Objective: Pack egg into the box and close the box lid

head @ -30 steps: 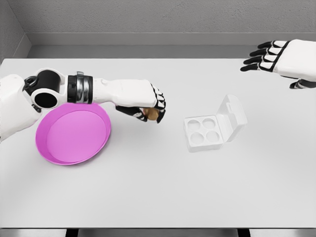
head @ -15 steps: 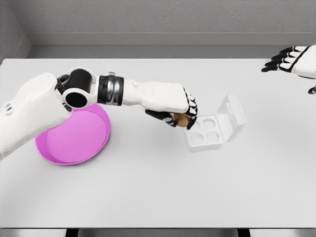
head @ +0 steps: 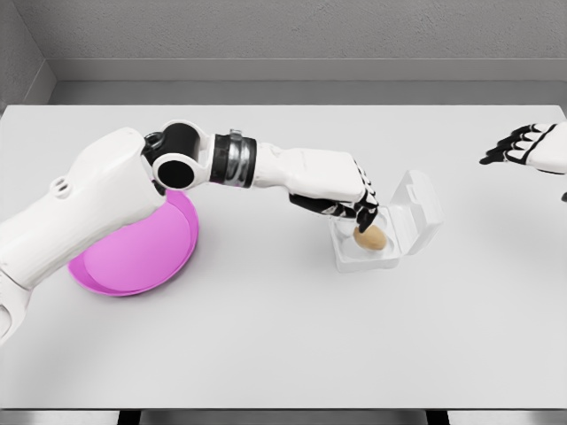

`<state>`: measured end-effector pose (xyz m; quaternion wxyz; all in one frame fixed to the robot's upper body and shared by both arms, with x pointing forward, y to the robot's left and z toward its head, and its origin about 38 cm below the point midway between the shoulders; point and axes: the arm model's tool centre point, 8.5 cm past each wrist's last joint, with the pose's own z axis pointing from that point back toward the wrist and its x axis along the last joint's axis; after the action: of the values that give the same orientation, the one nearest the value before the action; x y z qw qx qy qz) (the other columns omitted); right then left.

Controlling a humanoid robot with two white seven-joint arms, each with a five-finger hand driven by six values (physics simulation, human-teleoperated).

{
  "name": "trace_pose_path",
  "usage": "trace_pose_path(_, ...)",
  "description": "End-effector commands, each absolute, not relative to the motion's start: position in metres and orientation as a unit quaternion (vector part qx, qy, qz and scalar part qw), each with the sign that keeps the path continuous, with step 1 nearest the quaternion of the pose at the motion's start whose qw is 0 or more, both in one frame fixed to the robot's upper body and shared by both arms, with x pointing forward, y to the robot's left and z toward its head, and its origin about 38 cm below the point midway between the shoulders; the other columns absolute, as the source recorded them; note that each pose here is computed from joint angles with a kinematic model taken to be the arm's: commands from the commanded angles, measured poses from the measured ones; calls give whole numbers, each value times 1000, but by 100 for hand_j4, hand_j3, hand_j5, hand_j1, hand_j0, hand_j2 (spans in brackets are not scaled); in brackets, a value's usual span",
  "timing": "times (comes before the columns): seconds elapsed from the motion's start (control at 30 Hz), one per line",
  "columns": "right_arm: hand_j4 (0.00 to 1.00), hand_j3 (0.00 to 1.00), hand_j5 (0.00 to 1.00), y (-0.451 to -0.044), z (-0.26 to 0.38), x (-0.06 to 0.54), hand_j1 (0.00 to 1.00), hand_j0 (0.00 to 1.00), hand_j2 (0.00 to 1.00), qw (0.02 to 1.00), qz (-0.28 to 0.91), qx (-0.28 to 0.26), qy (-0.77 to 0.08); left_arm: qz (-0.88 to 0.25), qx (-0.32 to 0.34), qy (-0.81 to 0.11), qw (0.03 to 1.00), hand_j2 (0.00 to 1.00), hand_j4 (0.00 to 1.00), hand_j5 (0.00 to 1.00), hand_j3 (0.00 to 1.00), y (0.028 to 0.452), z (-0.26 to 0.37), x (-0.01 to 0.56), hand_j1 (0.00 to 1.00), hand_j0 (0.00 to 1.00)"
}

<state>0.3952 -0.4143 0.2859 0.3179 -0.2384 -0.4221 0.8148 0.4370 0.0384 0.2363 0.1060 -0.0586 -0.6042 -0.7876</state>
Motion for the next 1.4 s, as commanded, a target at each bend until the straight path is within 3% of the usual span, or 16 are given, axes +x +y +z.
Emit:
trace_pose_path(0.0, 100, 100, 100, -417, 285, 396, 100, 100, 100, 323, 814, -238, -421, -786, -59, -606, 112, 41, 41, 41, 41, 40, 236, 439, 41, 41)
trace_pose_path(0.33, 100, 100, 100, -415, 236, 387, 100, 100, 100, 329, 842, -209, -373, -775, -54, -612, 149, 45, 45, 45, 45, 80, 243, 450, 45, 45)
trace_pose_path(0.7, 100, 100, 100, -399, 195, 405, 100, 100, 100, 357, 824, -187, -397, -772, -50, -612, 164, 55, 55, 55, 55, 95, 244, 454, 55, 55)
trace_pose_path(1.27, 100, 100, 100, -349, 206, 397, 100, 100, 100, 295, 830, -170, -441, -772, -44, -611, 169, 64, 64, 64, 64, 102, 245, 456, 64, 64)
trace_pose_path(1.33, 100, 100, 100, -363, 222, 396, 100, 100, 100, 299, 822, -194, -444, -764, -32, -614, 197, 97, 97, 97, 97, 136, 251, 461, 97, 97)
trace_pose_path(1.37, 100, 100, 100, -372, 227, 392, 100, 100, 100, 308, 813, -204, -450, -736, -18, -631, 243, 100, 100, 100, 100, 187, 266, 468, 100, 100)
